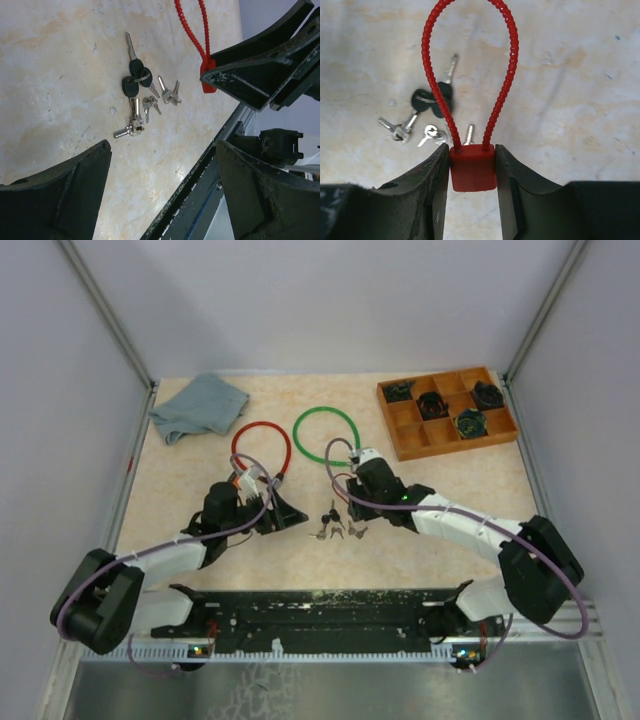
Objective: Unlock with the key
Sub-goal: Move the lock to the center of the board.
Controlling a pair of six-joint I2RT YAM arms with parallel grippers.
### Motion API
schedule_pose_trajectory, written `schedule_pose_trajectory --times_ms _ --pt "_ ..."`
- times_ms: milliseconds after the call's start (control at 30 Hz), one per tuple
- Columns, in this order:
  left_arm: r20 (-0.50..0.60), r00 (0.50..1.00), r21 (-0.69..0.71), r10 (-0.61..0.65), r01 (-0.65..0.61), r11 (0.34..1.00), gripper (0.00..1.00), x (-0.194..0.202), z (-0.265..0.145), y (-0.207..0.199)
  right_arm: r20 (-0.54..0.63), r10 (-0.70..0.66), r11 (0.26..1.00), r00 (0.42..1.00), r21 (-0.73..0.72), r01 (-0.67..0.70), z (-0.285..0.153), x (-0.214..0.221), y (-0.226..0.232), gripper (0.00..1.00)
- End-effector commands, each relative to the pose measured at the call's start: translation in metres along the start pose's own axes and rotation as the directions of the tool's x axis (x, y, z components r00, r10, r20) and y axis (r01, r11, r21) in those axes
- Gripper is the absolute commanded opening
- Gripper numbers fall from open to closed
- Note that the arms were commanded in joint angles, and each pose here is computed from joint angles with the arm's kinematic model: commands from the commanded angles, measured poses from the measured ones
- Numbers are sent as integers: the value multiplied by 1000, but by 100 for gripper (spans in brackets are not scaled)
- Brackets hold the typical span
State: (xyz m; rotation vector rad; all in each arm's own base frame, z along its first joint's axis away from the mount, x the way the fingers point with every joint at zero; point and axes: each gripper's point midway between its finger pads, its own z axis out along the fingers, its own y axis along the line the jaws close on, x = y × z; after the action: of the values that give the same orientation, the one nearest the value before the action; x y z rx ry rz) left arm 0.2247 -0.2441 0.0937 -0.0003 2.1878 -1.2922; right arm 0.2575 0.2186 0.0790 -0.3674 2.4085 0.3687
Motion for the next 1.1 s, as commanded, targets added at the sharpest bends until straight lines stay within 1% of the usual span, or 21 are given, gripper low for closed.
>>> schedule_pose_trajectory --times_ms 0,100,200,300,400,533,700,800,1000,1067 --pt "79 997 35 -10 7 999 89 -13 -5 -11 114 -25 994 993 -102 37 4 -38 51 14" --pt "135 990 15 -37 36 999 88 -18 -10 -8 123 -21 987 992 -156 40 13 -42 76 14" --pt "224 973 -55 -61 75 996 87 -25 -21 6 119 -31 981 992 -185 53 25 -49 100 14" --pt "294 954 -118 -50 88 989 87 -29 -32 19 122 -50 982 991 -173 71 37 -57 119 14" --pt "338 941 -164 -1 59 985 87 -37 -42 22 53 -52 990 997 -130 58 65 -48 124 17" --pt "329 943 -199 45 23 980 87 -39 -47 22 -7 -41 994 999 -107 40 83 -35 127 19" --pt "296 952 -216 71 -6 976 87 -40 -44 21 -46 -56 996 997 -77 53 90 -18 127 22" --pt "279 957 -212 80 -19 977 87 -41 -41 18 -79 -62 998 995 -38 59 92 -6 117 23" --pt "251 963 -203 93 -42 978 86 -42 -37 13 -129 -86 992 988 84 97 73 18 78 26" --pt "249 964 -204 95 -43 978 86 -42 -36 14 -151 -94 989 984 99 110 63 27 68 27"
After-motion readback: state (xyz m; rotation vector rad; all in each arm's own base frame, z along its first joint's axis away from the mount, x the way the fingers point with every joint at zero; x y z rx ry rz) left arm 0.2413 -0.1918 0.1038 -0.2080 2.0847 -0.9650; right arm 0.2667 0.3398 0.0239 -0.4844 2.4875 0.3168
